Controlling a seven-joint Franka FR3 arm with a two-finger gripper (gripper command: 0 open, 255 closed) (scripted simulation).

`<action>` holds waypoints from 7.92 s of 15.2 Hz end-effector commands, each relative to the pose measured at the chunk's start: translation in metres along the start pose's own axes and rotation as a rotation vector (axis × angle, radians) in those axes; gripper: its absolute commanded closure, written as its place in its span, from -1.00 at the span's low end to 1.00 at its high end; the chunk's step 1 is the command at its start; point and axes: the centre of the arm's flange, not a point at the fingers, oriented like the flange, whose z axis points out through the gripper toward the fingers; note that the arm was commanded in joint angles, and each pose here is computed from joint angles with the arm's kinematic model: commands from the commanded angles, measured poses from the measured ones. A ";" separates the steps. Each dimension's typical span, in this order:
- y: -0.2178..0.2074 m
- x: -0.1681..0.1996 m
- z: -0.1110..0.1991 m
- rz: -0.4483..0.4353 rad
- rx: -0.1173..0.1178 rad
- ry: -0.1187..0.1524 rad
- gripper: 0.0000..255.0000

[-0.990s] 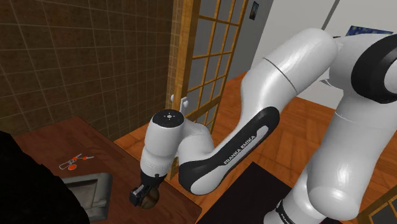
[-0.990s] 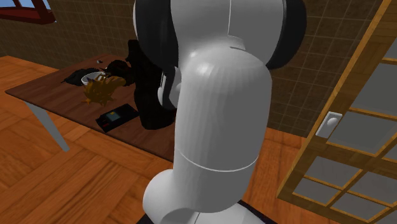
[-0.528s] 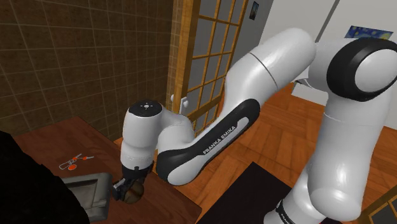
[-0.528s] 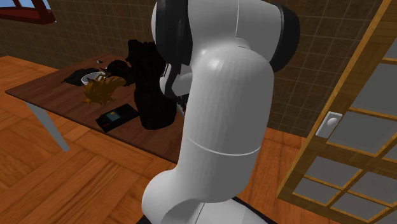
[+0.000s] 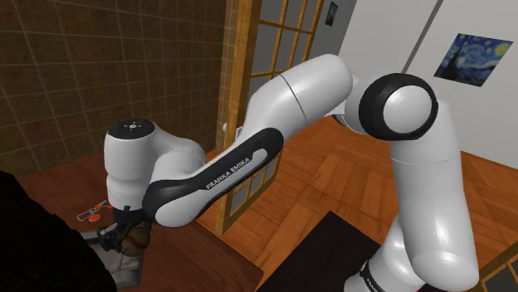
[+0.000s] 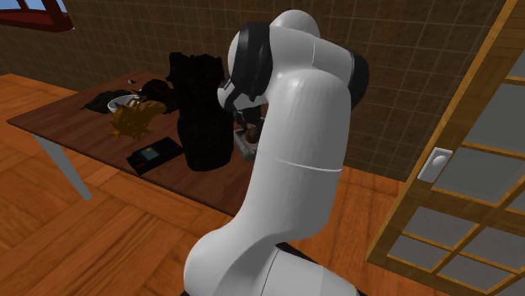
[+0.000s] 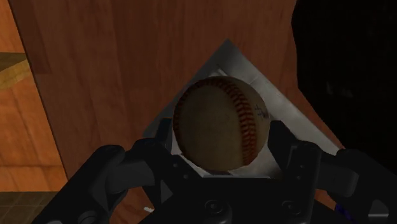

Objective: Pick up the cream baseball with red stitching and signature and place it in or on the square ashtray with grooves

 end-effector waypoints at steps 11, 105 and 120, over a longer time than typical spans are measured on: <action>-0.065 0.131 0.024 0.001 -0.001 0.000 1.00; -0.089 0.054 0.066 0.328 0.014 0.302 1.00; -0.065 0.070 0.007 0.328 0.014 0.302 1.00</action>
